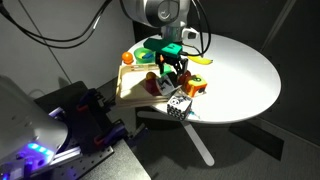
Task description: Put the plushy cube with the number one on it in the crate
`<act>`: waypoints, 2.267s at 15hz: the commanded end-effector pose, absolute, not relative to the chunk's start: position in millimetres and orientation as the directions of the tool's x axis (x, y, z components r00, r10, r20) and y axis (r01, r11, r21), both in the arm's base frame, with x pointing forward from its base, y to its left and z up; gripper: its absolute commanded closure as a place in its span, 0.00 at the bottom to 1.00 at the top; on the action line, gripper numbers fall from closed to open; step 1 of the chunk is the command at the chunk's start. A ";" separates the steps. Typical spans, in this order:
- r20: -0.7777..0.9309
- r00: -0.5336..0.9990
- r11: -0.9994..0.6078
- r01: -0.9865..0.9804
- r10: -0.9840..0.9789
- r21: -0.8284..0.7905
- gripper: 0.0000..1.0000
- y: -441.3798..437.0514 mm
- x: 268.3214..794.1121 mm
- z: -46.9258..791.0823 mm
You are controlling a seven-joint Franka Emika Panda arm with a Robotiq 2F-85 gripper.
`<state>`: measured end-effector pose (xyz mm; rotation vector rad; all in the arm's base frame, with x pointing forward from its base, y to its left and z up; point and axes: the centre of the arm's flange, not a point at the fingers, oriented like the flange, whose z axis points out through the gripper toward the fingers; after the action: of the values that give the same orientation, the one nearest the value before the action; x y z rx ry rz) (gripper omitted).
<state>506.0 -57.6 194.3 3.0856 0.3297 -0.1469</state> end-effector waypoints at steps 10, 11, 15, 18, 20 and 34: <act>-0.073 0.977 -0.979 0.205 0.203 0.021 0.00 -46.6 490.4 217.6; -0.070 0.976 -0.978 0.207 0.205 0.019 0.00 -45.6 488.9 220.5; -0.053 0.980 -0.981 0.191 0.191 0.008 0.00 -42.8 483.9 232.7; -0.059 0.976 -0.978 0.209 0.208 0.016 0.00 -44.3 493.3 222.5; -0.058 0.977 -0.978 0.208 0.207 0.016 0.00 -44.1 492.0 223.8; -0.024 0.984 -0.984 0.175 0.176 -0.011 0.00 -34.5 477.6 243.3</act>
<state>490.6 -40.2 226.3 3.1095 0.3222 -0.0799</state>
